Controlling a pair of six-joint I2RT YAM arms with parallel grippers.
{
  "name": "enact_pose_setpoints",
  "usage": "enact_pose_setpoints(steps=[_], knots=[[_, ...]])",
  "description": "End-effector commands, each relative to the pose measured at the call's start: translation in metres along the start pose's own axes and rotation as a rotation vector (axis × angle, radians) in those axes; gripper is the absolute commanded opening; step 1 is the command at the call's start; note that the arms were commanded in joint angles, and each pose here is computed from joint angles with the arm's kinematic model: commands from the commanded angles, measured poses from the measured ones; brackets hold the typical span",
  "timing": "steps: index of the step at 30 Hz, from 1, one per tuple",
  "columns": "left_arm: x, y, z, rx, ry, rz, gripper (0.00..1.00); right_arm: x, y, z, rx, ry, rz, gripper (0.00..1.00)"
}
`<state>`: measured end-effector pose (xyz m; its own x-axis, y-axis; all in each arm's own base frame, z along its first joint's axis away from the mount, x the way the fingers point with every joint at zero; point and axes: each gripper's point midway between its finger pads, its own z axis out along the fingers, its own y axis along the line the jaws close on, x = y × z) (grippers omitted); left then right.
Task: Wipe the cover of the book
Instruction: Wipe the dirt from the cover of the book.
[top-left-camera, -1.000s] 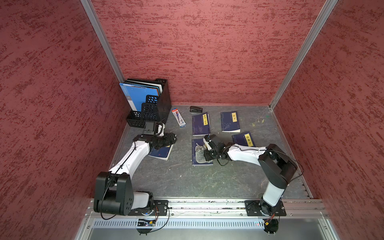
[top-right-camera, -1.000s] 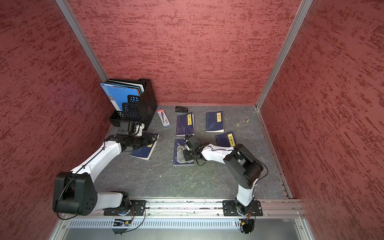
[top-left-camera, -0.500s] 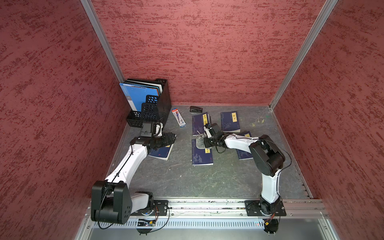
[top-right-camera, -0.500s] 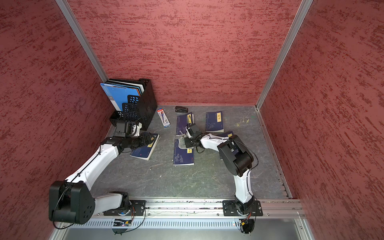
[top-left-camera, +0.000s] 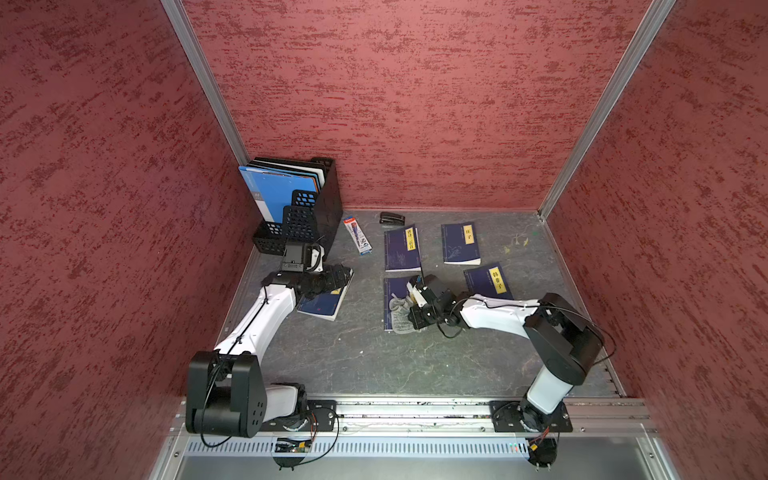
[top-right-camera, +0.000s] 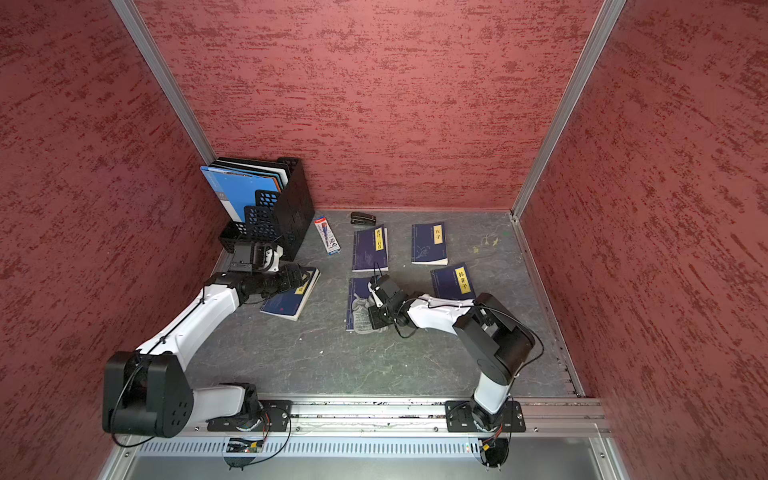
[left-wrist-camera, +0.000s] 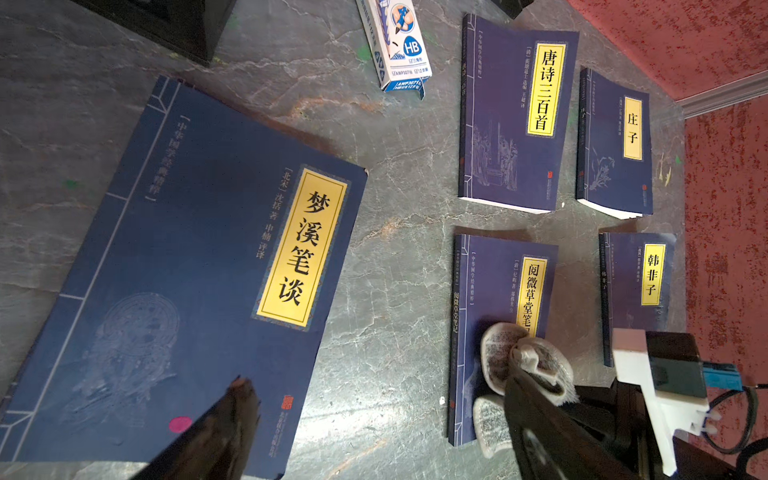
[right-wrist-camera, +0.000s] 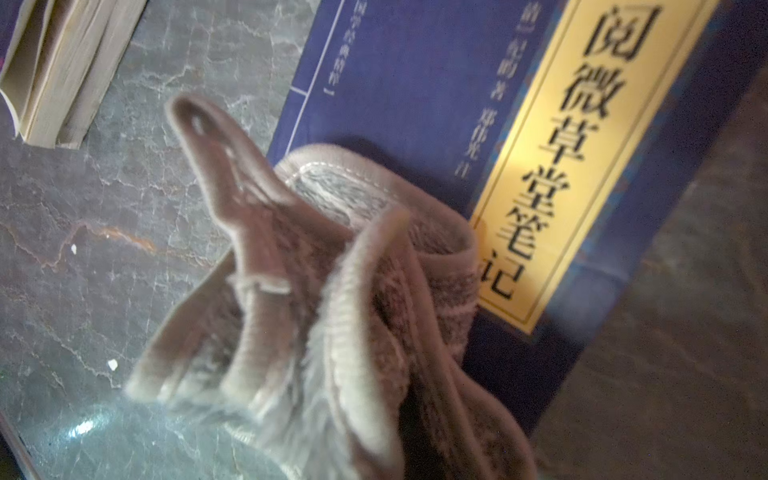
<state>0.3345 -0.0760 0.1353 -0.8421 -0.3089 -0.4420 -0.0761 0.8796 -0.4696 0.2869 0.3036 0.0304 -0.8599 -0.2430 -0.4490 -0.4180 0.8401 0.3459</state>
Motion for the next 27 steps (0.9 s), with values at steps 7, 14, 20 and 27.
enact_pose_setpoints(steps=[7, 14, 20, 27], knots=[[-0.009, -0.001, -0.018, -0.007, -0.064, 0.01, 0.95, -0.06, -0.061, 0.046, 0.125, 0.007, -0.001, 0.09], [-0.011, -0.003, -0.021, -0.002, -0.071, 0.01, 0.95, -0.069, -0.062, 0.05, 0.113, 0.008, -0.007, 0.09], [-0.014, -0.002, -0.023, -0.002, -0.082, 0.01, 0.95, -0.015, -0.041, 0.026, 0.061, 0.062, 0.013, 0.08], [-0.021, -0.002, -0.021, 0.001, -0.094, 0.007, 0.95, 0.042, -0.031, 0.009, 0.049, 0.109, 0.066, 0.08]])
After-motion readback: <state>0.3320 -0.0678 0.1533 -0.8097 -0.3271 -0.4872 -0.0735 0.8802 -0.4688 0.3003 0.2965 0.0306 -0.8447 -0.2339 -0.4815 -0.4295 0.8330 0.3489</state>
